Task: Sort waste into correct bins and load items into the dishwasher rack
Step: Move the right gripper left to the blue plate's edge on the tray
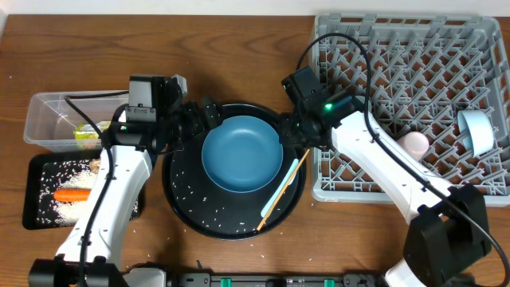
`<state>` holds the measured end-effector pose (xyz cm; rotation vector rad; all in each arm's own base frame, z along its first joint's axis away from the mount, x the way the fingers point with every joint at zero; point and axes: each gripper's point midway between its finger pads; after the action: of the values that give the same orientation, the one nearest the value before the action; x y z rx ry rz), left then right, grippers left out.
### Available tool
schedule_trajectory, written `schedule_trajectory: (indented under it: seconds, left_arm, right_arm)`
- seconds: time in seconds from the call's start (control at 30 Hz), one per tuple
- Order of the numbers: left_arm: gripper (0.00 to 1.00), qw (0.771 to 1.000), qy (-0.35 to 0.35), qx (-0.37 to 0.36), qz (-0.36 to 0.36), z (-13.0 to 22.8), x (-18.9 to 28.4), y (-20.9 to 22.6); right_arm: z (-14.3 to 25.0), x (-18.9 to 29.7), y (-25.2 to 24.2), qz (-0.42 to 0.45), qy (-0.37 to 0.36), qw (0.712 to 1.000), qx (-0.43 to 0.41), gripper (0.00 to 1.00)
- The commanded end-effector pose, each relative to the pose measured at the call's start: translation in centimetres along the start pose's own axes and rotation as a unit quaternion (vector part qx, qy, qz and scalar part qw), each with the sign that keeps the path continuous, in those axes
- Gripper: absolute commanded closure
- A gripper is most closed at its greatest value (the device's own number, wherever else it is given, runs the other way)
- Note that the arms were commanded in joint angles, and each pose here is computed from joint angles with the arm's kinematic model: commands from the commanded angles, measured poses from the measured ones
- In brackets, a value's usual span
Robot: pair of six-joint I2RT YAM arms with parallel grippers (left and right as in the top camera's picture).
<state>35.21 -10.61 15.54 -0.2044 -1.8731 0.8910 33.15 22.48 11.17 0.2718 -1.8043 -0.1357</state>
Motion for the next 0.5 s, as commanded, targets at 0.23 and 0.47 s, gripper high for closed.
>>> schedule_trajectory:
  seconds: [0.23, 0.47]
  left_arm:
    - [0.02, 1.000, -0.006, -0.004, -0.005, -0.3, 0.1, 0.3]
    - [0.02, 1.000, -0.006, -0.004, -0.005, -0.3, 0.1, 0.3]
  right_arm:
    - [1.1, 0.7, 2.5, -0.065, 0.020, 0.994, 0.087, 0.02]
    - [1.1, 0.7, 2.4, -0.063, 0.022, 0.995, 0.076, 0.99]
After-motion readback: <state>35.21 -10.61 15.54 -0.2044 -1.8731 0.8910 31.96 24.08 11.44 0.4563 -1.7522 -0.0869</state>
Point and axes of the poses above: each gripper's point midway between its finger pads, its own x axis back along the fingers, its own y axis along the line the jaws close on, z = x × y, and after that the axes turned 6 degrees about x, right-handed
